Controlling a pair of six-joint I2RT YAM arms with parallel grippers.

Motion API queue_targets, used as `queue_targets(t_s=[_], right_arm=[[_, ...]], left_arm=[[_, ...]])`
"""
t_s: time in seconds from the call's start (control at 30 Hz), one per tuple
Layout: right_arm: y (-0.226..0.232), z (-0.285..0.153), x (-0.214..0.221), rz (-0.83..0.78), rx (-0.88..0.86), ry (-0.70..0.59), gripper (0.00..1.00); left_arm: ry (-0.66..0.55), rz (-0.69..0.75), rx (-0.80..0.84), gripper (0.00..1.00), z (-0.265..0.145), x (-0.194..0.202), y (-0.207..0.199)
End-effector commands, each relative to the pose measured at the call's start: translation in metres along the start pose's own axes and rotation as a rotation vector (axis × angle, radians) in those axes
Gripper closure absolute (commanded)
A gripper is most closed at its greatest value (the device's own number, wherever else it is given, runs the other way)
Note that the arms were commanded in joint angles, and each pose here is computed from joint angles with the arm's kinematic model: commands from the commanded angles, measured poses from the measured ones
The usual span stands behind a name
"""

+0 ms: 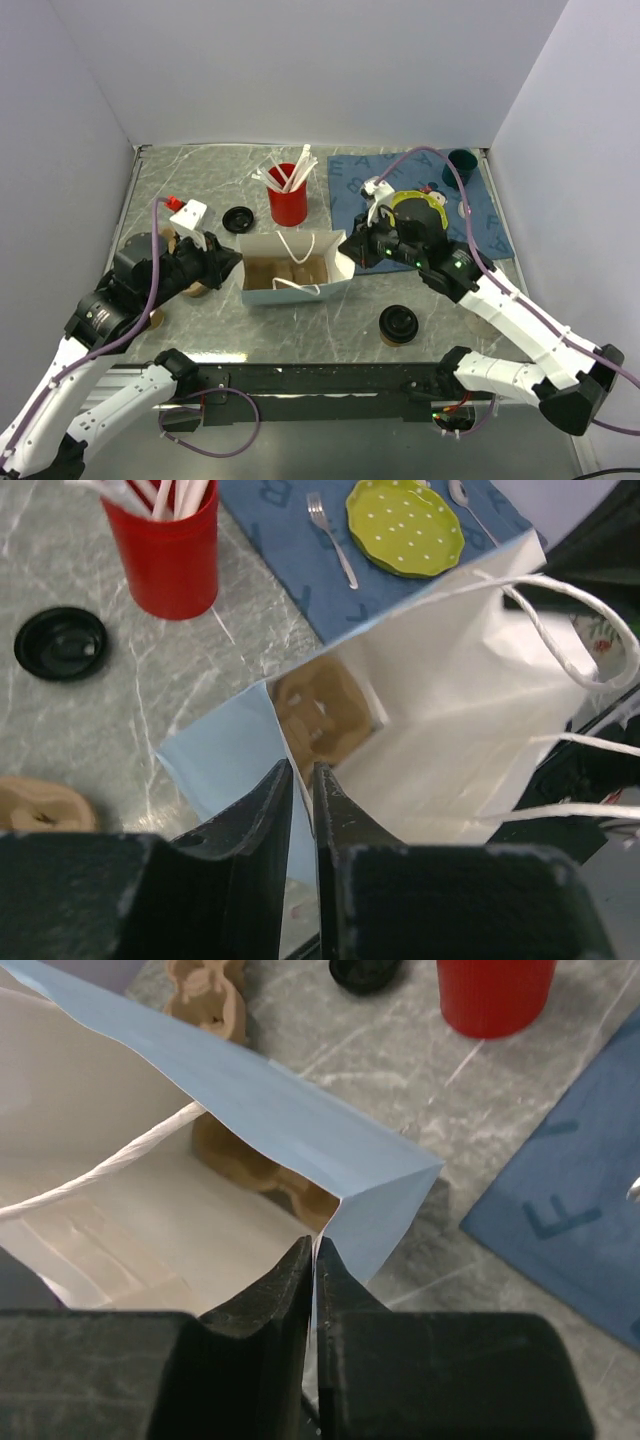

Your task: Pack the takeout coffee

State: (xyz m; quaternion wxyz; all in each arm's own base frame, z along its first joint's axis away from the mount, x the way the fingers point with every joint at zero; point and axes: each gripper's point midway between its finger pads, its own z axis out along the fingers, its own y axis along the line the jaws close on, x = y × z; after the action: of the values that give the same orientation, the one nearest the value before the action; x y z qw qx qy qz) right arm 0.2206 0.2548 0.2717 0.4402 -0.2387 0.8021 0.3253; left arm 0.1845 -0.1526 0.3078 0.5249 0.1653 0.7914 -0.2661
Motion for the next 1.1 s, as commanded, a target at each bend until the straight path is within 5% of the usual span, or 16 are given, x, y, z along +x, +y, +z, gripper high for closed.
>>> queue_targets(t_s=[0.0,0.13,0.4,0.6,0.83,1.07], right_arm=[[0.004,-0.007,-0.002,0.11,0.033,0.066,0.85],[0.001,-0.01,-0.003,0.171,0.093,0.123,0.73],[-0.005,-0.056,-0.039,0.266,0.258,0.11,0.5],[-0.034,-0.099,0.013,0.383,0.494,0.239,0.38],[-0.044,-0.102,0.098,0.485,0.57,0.439,0.23],[-0.059,-0.097,0.149,0.513,0.636,0.534,0.14]], left_arm=[[0.002,-0.178,-0.082,0.8,0.005,-0.01,0.005],[0.073,-0.232,-0.163,0.77,0.014,-0.001,0.015],[0.111,-0.228,-0.2,0.54,0.011,0.001,0.019],[0.16,-0.288,-0.23,0.33,0.002,-0.004,0.016],[0.059,-0.289,-0.251,0.18,-0.021,-0.036,0.016],[0.257,-0.334,-0.386,0.05,-0.02,0.005,0.031]])
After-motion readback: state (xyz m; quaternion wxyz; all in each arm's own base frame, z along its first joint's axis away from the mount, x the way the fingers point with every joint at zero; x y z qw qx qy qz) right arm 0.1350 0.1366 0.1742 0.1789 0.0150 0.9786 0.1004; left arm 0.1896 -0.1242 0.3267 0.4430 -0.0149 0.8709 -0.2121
